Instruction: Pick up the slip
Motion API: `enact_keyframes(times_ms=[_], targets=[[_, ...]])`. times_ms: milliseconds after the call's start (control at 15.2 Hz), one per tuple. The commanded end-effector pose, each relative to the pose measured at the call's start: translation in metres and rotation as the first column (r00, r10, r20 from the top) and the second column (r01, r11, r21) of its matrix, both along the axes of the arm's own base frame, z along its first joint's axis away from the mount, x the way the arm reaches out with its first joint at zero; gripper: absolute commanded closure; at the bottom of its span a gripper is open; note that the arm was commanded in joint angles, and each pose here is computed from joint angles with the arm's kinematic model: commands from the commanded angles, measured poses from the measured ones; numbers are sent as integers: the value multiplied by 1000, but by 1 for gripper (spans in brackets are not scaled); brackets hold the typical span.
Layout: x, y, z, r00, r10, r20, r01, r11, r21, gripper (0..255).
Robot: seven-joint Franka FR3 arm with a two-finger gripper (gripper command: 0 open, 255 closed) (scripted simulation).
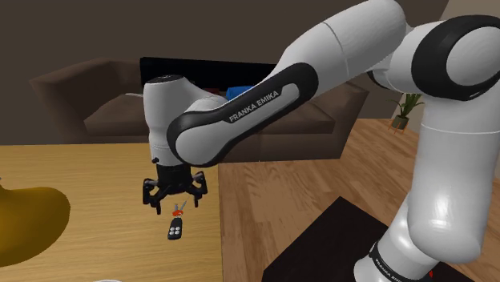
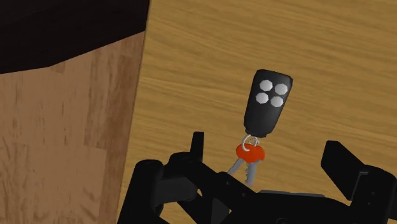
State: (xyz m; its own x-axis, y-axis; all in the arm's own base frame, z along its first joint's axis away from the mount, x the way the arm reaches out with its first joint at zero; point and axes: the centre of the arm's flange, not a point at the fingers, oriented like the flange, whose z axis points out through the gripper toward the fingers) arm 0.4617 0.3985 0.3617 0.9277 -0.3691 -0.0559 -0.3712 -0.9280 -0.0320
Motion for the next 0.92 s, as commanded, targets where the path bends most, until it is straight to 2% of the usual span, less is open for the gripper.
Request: enact_keyframes(times_ms=[0,528,594,858], targets=[[5,10,-10,1000,-13,1,13,1000,-3,0],[5,10,-44,1000,-13,1,13,1000,-3,0],[5,9,-44,1000,-13,1,13,1000,-3,255],[5,10,-44,1000,-13,1,13,1000,-3,255]])
